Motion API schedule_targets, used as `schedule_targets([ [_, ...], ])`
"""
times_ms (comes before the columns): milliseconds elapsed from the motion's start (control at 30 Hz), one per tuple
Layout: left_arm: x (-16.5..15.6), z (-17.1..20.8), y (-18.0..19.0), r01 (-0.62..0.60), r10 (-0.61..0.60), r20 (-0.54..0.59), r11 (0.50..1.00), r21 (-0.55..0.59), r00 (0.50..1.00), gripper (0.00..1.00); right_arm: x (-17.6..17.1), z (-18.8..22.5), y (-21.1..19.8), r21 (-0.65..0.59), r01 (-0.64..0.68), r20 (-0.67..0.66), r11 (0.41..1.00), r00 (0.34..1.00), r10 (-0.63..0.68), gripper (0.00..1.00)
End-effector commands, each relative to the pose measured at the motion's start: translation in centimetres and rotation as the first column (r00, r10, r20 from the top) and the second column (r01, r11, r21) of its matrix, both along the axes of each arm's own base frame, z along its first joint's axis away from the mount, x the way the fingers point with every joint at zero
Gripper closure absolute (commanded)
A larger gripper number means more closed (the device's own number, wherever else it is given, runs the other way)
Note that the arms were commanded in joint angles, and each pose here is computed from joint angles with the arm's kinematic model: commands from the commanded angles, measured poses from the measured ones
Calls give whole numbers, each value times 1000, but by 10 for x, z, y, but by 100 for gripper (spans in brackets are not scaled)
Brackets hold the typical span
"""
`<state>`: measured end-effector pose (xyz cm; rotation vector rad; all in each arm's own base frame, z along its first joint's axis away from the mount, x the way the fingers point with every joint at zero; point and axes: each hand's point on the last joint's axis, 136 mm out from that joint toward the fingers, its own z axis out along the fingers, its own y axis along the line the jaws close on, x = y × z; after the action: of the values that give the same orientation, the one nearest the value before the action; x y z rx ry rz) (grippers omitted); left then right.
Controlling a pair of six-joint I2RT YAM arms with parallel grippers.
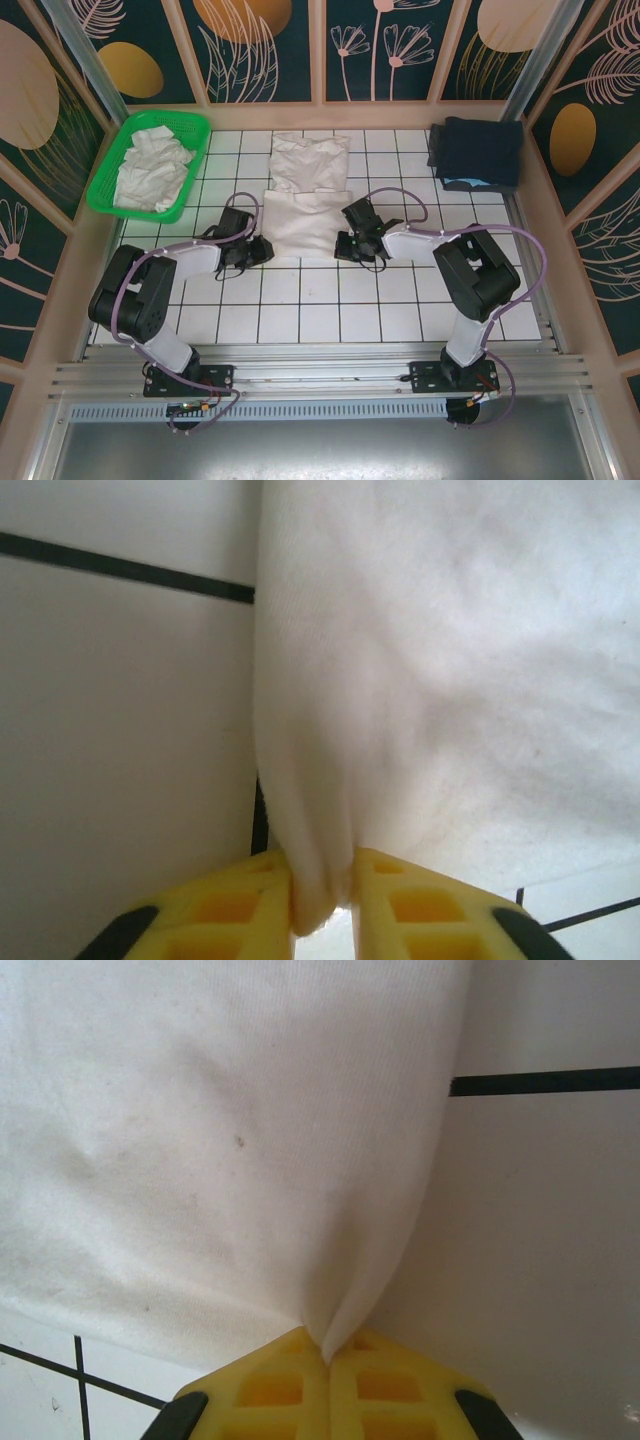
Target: Fold and stack the t-shirts
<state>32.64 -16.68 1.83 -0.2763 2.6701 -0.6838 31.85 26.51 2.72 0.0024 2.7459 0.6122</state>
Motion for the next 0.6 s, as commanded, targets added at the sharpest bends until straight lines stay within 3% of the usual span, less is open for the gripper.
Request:
schedule_targets([
  [0, -10, 7, -1, 17, -17, -7, 1000, -25, 1000, 92, 5, 15, 0, 15, -16, 36, 1000, 999, 15, 100],
  [200, -13, 42, -5, 28, -24, 70, 998, -61, 997, 100, -6, 39, -1, 65, -31, 89, 997, 996, 25, 100],
  [333, -16, 61, -22, 76, -67, 104, 993, -88, 992, 100, -19, 58, 3, 151, -52, 130, 987, 991, 32, 100],
  [567, -29, 116, -28, 86, -51, 207, 982, -166, 977, 100, -48, 100, -6, 173, -101, 207, 980, 976, 65, 100],
])
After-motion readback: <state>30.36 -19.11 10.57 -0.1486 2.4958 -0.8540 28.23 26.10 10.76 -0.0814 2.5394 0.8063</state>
